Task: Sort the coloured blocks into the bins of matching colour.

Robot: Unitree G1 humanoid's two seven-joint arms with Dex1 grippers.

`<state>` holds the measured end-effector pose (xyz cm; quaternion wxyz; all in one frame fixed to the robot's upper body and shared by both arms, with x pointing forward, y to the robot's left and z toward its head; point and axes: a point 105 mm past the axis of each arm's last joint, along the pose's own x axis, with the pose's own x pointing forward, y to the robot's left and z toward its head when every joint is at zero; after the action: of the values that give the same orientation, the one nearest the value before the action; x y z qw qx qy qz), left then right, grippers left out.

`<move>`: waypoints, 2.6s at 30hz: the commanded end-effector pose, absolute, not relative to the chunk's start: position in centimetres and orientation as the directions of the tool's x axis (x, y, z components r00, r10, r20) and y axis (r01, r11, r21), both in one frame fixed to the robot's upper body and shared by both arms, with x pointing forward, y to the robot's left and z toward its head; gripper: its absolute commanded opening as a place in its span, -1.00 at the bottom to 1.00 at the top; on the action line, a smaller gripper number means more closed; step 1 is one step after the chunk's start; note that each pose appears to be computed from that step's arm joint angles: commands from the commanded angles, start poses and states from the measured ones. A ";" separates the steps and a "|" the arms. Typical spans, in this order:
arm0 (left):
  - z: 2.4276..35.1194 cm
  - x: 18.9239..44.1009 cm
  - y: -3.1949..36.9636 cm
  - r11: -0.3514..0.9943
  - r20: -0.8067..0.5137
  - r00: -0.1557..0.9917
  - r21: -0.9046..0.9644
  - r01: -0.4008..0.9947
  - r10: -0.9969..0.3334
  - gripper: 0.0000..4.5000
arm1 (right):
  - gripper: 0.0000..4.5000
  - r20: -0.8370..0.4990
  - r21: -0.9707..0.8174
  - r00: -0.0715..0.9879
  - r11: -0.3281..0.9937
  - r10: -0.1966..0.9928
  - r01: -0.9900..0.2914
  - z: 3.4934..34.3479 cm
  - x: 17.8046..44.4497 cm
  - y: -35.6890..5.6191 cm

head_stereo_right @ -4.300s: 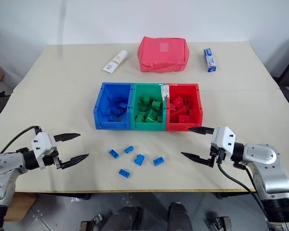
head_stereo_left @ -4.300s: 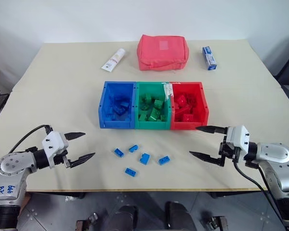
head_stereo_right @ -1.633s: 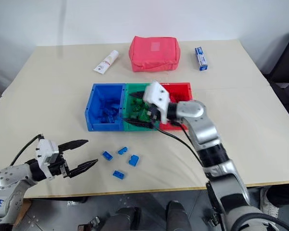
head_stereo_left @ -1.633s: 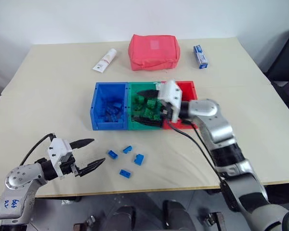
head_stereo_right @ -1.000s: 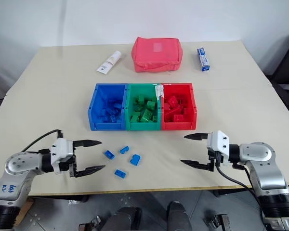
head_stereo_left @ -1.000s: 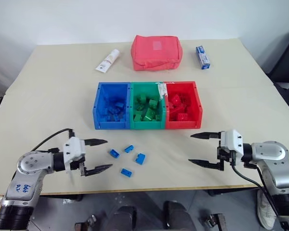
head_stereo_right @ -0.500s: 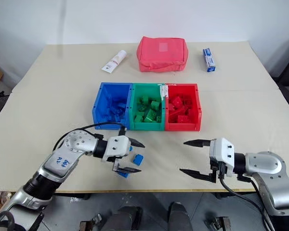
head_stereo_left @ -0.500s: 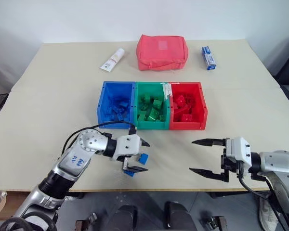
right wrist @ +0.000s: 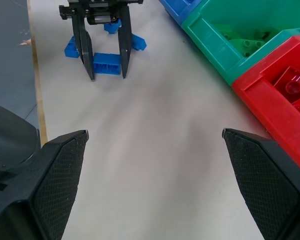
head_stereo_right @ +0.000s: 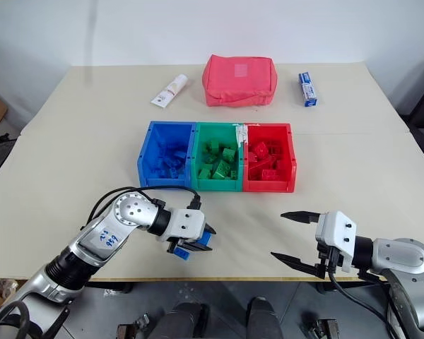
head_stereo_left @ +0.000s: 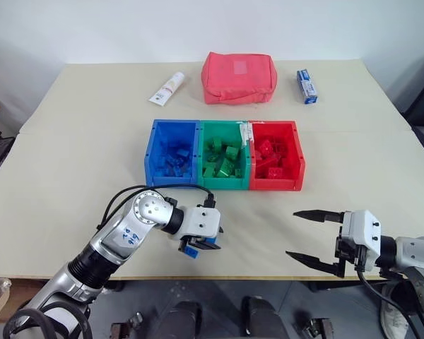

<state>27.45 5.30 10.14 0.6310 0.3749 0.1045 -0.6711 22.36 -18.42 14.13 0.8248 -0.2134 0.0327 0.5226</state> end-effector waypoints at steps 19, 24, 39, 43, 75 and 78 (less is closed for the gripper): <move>22.4 37.8 12.0 0.737 0.145 0.732 0.280 0.615 -0.666 -0.31 | 1.00 0.070 -0.361 0.505 0.494 0.860 -0.791 19.7 25.1 -15.1; 22.4 39.3 12.3 0.768 0.155 0.758 0.251 0.590 -0.633 0.24 | 1.00 0.048 -0.373 0.508 0.487 0.860 -0.790 19.4 25.2 -15.2; 18.2 32.0 21.7 0.534 -0.088 0.603 0.375 0.758 -0.793 0.99 | 1.00 -0.020 -0.404 0.469 0.422 0.883 -0.812 18.5 25.4 -15.7; 15.5 29.5 25.1 0.454 -0.305 0.578 0.391 0.800 -0.757 0.99 | 1.00 -0.064 -0.415 0.442 0.379 0.895 -0.827 18.0 25.6 -16.0; 9.9 29.0 10.2 0.349 -0.598 0.411 0.225 0.910 -0.688 -0.11 | 1.00 -0.173 -0.420 0.341 0.244 0.924 -0.874 16.2 25.0 -14.7; 9.6 28.7 10.1 0.342 -0.601 0.401 0.217 0.914 -0.691 -0.50 | 1.00 -0.172 -0.423 0.350 0.252 0.921 -0.871 16.1 25.1 -14.9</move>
<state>29.10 9.84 10.43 0.7975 0.2635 0.1913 -0.5080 25.09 -14.76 15.35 0.7879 -0.2207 -0.0352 0.5738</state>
